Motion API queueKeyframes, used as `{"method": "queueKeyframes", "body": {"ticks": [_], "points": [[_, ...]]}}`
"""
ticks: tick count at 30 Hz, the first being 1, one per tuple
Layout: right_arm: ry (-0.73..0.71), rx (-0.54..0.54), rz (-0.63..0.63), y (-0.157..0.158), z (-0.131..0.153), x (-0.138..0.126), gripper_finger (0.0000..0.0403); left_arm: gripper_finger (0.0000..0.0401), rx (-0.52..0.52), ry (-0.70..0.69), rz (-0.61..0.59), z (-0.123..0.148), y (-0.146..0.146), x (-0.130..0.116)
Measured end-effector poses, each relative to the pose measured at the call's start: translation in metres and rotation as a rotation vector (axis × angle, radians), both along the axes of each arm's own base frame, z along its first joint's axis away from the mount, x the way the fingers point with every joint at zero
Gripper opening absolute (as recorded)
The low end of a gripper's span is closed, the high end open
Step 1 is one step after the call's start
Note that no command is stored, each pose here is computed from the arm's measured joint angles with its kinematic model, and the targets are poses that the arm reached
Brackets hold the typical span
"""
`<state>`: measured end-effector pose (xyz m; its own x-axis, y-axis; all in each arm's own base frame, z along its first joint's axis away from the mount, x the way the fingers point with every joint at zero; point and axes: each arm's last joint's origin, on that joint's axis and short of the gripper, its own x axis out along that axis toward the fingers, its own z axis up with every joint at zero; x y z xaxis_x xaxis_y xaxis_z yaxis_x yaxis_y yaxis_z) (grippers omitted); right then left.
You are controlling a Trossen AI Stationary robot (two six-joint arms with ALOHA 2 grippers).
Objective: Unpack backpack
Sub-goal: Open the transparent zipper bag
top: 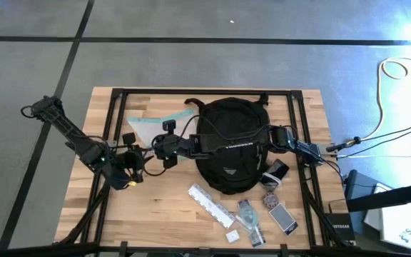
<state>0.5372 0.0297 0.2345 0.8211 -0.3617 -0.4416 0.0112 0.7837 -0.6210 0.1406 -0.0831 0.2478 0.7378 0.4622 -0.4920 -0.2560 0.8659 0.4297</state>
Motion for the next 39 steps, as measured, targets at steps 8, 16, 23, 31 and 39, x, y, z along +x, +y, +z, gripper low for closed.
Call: {"method": "queueKeyframes", "body": {"ticks": [8,16,23,31,39], "points": [[0.003,0.006,0.011,0.000,0.000,0.000,0.0000,0.0271,0.049,0.001,0.124,-0.003,0.014,0.011],[0.009,0.005,0.012,0.001,-0.002,0.000,0.0000,0.0298,0.129,0.081,0.196,-0.017,0.019,0.026],[0.031,0.013,0.040,0.003,-0.003,-0.001,0.0000,0.0261,0.185,0.075,0.275,-0.019,0.028,0.031],[0.040,-0.026,0.091,0.011,-0.003,-0.001,0.0000,0.0211,0.154,0.117,0.286,-0.020,0.034,0.033],[0.033,-0.009,0.081,0.011,-0.003,-0.001,0.0000,0.0070,0.140,0.154,0.252,-0.021,0.034,0.034]]}}
